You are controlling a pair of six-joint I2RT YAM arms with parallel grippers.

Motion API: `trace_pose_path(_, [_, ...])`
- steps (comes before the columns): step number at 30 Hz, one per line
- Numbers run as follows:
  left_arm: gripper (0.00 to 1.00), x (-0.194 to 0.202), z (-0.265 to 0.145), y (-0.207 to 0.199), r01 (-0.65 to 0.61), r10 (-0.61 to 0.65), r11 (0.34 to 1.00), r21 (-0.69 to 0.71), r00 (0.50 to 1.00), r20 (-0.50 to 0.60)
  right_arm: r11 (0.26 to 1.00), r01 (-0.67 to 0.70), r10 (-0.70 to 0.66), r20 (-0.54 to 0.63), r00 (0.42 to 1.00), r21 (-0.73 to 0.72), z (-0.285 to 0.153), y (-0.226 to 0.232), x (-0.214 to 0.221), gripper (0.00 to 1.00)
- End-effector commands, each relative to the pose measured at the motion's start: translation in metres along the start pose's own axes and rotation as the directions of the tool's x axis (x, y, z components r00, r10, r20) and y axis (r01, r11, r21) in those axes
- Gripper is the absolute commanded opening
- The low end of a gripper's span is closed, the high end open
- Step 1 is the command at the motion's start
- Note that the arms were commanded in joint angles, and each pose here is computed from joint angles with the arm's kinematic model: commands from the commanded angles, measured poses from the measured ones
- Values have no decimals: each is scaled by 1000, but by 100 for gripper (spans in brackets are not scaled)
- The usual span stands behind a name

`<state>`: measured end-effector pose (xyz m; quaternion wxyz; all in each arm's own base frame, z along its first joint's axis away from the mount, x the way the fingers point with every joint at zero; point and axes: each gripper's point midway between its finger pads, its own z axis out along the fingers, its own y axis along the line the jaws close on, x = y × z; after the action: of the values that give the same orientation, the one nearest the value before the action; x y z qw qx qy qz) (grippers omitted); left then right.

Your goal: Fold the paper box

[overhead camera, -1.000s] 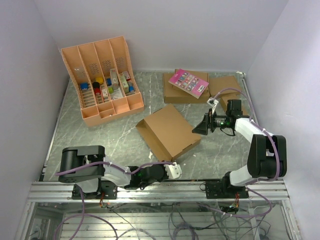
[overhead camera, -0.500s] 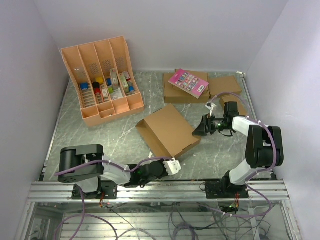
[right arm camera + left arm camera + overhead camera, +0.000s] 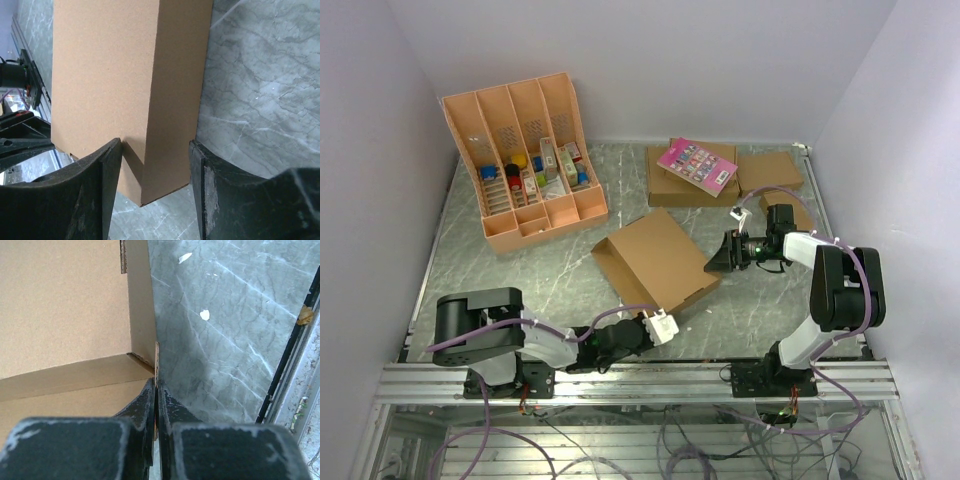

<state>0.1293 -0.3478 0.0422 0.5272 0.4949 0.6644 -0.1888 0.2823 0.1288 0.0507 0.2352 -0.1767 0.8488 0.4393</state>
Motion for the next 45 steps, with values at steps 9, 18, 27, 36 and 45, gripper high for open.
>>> trace_pose_path(9, [7, -7, -5, 2, 108, -108, 994, 8, 992, 61, 997, 8, -6, -22, 1000, 82, 0, -19, 2, 52])
trace_pose_path(18, [7, -3, -6, 2, 147, -148, 989, 17, 987, 65, 996, 5, -3, -24, 1000, 92, 0, -21, 2, 52])
trace_pose_path(27, [7, 0, -7, 6, 180, -180, 984, 12, 981, 73, 995, -2, 5, -26, 1000, 105, -1, -24, 3, 51])
trace_pose_path(36, [7, 4, -9, 9, 230, -230, 973, 12, 969, 89, 994, -3, 6, -29, 1000, 109, 0, -25, 3, 51])
trace_pose_path(45, [7, 6, -11, 11, 272, -271, 962, 5, 956, 111, 993, -9, 13, -34, 999, 117, 1, -27, 4, 51])
